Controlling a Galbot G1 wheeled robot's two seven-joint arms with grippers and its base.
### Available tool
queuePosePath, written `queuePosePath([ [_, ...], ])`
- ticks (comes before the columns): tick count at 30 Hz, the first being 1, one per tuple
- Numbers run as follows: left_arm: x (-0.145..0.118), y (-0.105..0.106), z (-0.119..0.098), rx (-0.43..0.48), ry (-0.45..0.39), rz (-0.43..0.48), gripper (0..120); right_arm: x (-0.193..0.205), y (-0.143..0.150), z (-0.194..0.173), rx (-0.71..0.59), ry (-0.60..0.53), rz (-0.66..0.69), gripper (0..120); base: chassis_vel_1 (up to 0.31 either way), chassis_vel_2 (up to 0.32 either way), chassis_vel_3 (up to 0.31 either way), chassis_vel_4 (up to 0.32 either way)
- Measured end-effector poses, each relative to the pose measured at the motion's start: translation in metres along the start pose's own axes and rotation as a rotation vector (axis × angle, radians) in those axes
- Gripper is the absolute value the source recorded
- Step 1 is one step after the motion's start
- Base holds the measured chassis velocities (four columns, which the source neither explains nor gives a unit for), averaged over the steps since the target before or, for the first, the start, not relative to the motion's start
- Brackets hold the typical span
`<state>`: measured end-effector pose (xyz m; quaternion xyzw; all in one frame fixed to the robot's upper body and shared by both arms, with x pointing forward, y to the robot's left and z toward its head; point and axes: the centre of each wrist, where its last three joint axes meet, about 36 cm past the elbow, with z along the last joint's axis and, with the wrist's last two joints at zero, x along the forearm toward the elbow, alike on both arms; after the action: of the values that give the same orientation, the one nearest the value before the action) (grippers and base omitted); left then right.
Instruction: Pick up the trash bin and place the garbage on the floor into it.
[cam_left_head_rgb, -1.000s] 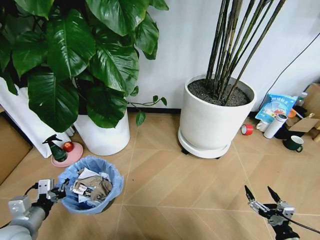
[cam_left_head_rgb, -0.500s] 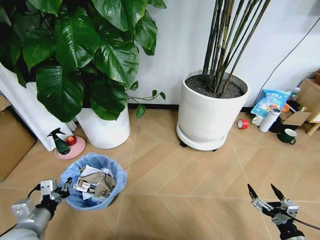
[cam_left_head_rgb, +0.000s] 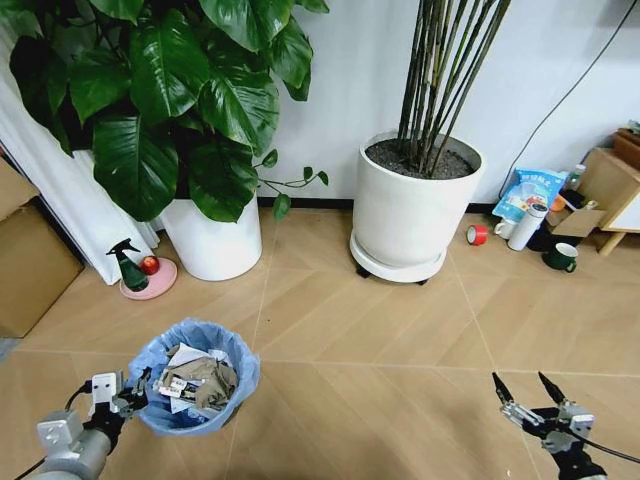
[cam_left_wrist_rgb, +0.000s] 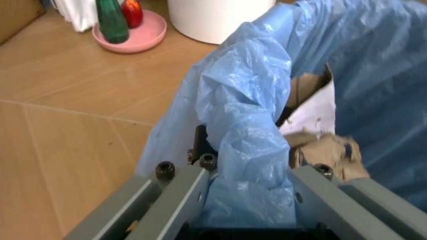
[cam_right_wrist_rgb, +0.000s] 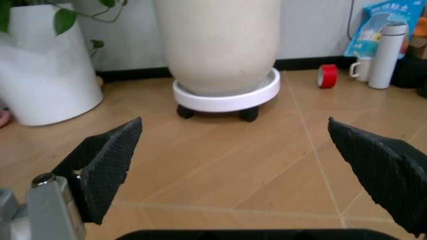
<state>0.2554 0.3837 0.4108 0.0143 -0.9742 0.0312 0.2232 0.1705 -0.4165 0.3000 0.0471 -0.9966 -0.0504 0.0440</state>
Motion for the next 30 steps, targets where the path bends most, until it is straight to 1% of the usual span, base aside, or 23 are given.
queuePosePath([
  [2, 0.002, 0.000, -0.004, -0.002, -0.004, 0.003, 1, 0.001, 0.000, 0.002, 0.004, 0.005, -0.008, 100, 0.162, -0.143, -0.130, 0.144],
  [5, 0.010, 0.003, -0.018, -0.005, -0.019, 0.015, 1, 0.002, 0.001, 0.004, 0.017, 0.009, -0.034, 100, 0.143, -0.152, -0.159, 0.150],
  [6, 0.010, 0.003, -0.018, -0.005, -0.019, 0.015, 1, 0.002, 0.001, 0.004, 0.017, 0.009, -0.034, 100, 0.149, -0.156, -0.162, 0.148],
  [8, 0.014, 0.005, -0.024, -0.008, -0.029, 0.015, 1, 0.002, 0.002, 0.004, 0.022, 0.009, -0.041, 100, 0.140, -0.163, -0.162, 0.153],
  [11, 0.023, 0.007, -0.035, -0.017, -0.043, 0.016, 1, 0.004, 0.001, 0.004, 0.032, 0.008, -0.055, 100, 0.168, -0.158, -0.153, 0.158],
  [16, 0.027, 0.008, -0.038, -0.020, -0.042, 0.015, 1, 0.005, -0.003, 0.004, 0.041, 0.005, -0.065, 100, 0.168, -0.152, -0.150, 0.165],
  [21, 0.028, 0.005, -0.034, -0.024, -0.032, 0.016, 1, 0.005, -0.007, 0.004, 0.041, 0.000, -0.068, 100, 0.146, -0.174, -0.163, 0.155],
  [25, 0.028, 0.004, -0.043, 0.000, -0.061, -0.003, 1, 0.003, -0.011, 0.002, 0.045, -0.001, -0.072, 100, 0.169, -0.152, -0.155, 0.171],
  [30, 0.027, 0.004, -0.045, -0.010, -0.055, -0.001, 1, 0.000, -0.015, 0.004, 0.049, 0.003, -0.076, 100, 0.159, -0.162, -0.159, 0.165],
])
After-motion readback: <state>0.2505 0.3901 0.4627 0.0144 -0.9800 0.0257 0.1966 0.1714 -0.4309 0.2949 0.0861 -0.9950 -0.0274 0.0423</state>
